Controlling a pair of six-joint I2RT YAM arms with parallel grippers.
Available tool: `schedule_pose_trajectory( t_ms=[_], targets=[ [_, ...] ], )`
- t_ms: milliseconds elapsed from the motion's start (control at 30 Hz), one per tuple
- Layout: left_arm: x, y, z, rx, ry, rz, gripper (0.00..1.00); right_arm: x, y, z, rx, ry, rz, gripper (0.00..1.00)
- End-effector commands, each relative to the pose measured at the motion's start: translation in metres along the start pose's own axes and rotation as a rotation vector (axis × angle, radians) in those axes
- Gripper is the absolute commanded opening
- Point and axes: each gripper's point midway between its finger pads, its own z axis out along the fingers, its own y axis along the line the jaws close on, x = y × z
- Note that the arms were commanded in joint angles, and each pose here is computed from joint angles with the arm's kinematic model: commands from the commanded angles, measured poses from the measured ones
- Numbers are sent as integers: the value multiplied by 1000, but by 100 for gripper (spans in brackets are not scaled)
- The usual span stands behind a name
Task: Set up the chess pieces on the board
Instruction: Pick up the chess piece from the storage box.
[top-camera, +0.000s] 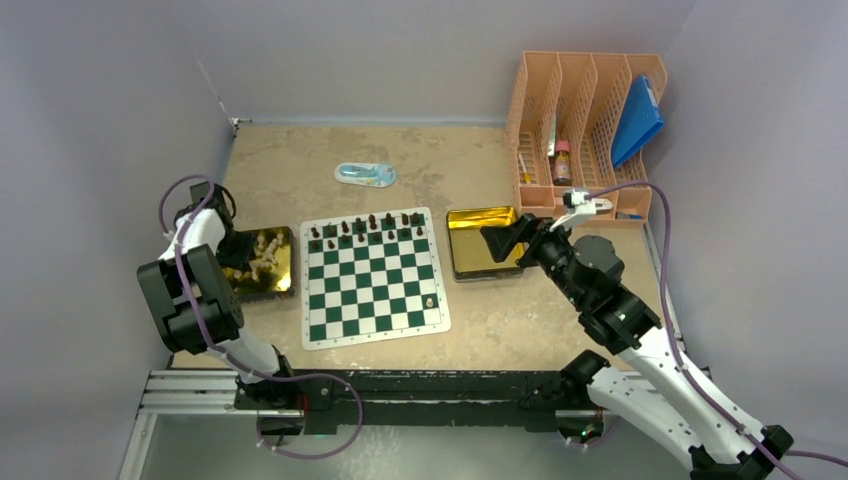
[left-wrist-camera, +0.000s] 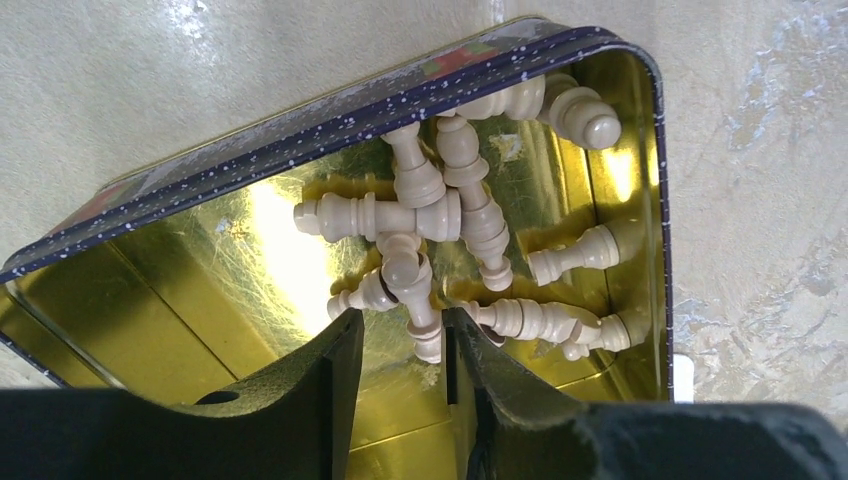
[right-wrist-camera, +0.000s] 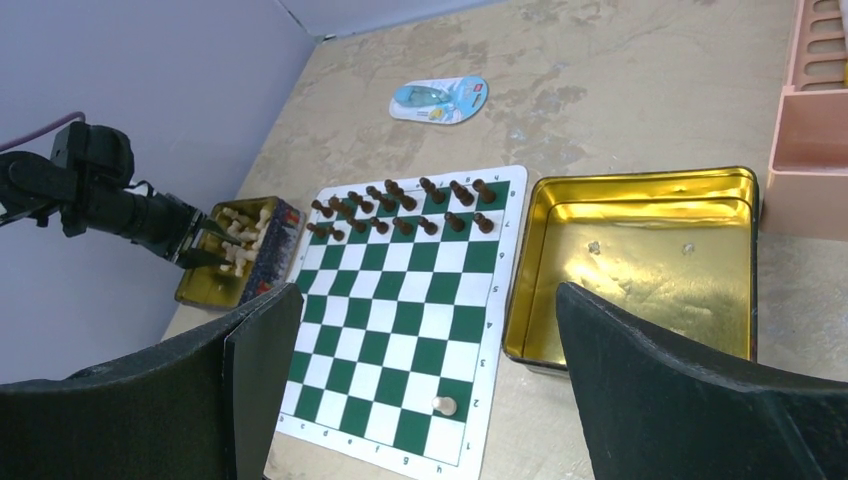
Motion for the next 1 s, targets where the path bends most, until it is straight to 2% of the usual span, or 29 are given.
schedule_pose_trajectory(
  t_ms=[0, 633, 967],
  targets=[
    [-20, -14, -6, 38, -55, 3, 33, -11, 9, -3, -44, -48, 7, 99],
    [-5, -10, 14, -2, 17, 21, 29, -9, 9, -1, -46, -43, 0, 99],
    [1, -16, 0, 54, 51, 31, 40, -6, 5, 3, -31, -32, -3, 99]
  ],
)
